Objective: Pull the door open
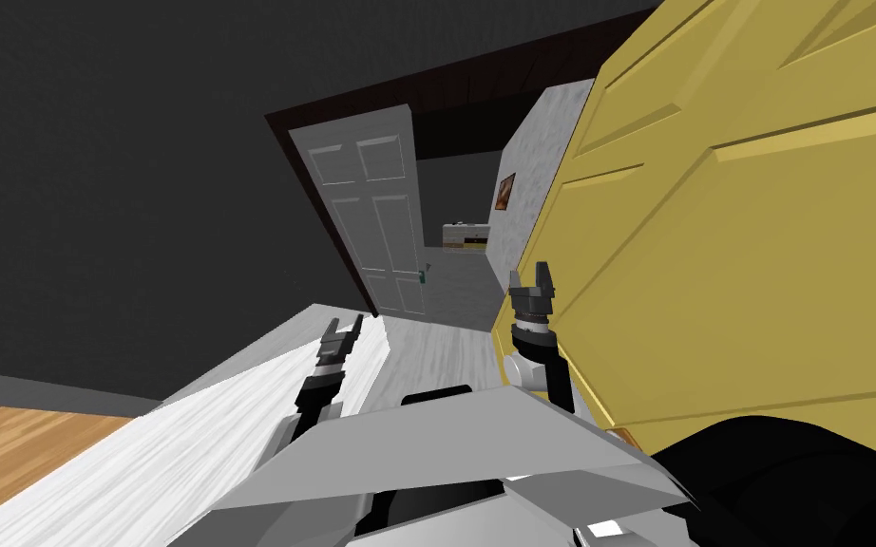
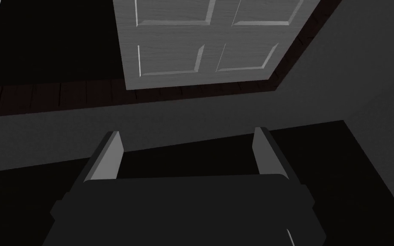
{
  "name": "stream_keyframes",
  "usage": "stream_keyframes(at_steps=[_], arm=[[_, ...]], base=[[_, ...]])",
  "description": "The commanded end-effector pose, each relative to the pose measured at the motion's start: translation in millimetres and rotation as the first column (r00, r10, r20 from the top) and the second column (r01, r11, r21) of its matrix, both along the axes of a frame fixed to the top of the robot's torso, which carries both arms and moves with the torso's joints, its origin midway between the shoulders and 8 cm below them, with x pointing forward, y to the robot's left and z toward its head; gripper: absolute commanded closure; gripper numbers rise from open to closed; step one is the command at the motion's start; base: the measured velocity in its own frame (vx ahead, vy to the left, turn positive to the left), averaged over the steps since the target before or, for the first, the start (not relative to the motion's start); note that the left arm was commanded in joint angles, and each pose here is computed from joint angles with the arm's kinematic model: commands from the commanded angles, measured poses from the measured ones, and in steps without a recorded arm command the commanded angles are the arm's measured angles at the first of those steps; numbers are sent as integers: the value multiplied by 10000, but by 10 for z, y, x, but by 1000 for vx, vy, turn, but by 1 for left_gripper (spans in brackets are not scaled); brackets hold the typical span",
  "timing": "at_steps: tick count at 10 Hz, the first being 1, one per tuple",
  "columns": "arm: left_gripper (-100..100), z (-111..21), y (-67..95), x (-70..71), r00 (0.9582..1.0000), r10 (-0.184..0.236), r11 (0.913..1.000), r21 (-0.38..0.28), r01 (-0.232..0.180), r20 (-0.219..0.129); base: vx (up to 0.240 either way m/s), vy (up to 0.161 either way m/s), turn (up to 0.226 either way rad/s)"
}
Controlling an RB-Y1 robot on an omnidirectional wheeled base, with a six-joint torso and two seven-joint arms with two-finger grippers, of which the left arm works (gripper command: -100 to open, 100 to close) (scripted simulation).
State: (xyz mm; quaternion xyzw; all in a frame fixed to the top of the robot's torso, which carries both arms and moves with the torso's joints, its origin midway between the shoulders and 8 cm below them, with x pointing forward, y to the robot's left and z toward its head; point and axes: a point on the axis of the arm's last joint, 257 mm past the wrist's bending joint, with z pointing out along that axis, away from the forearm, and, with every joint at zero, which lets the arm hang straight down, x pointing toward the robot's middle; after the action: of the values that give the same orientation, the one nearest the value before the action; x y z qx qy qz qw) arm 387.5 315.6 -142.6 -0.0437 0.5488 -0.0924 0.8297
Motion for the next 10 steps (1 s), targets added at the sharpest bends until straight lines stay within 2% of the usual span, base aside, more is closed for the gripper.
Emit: stream_keyframes(at_steps=[1, 3, 4, 7, 8, 10], arm=[[-100, -61, 17, 3, 9998, 197, 9982, 564, -192, -72], [-100, -167, 52, 3, 9988, 444, 9903, 1327, -416, -185], [-100, -167, 52, 3, 9987, 488, 9886, 1431, -458, -175], [-100, -328, 104, -2, 9958, 866, 9627, 2596, -760, -299], [-100, -328, 104, -2, 9954, 912, 9594, 2705, -802, -283], [-100, -438, 138, -9, 9927, 1153, 9334, 3456, -966, -339]], base=[[69, -23, -23], [92, -27, -42], [64, -29, -5], [85, -29, -34], [67, -13, -11], [64, -20, -34]])
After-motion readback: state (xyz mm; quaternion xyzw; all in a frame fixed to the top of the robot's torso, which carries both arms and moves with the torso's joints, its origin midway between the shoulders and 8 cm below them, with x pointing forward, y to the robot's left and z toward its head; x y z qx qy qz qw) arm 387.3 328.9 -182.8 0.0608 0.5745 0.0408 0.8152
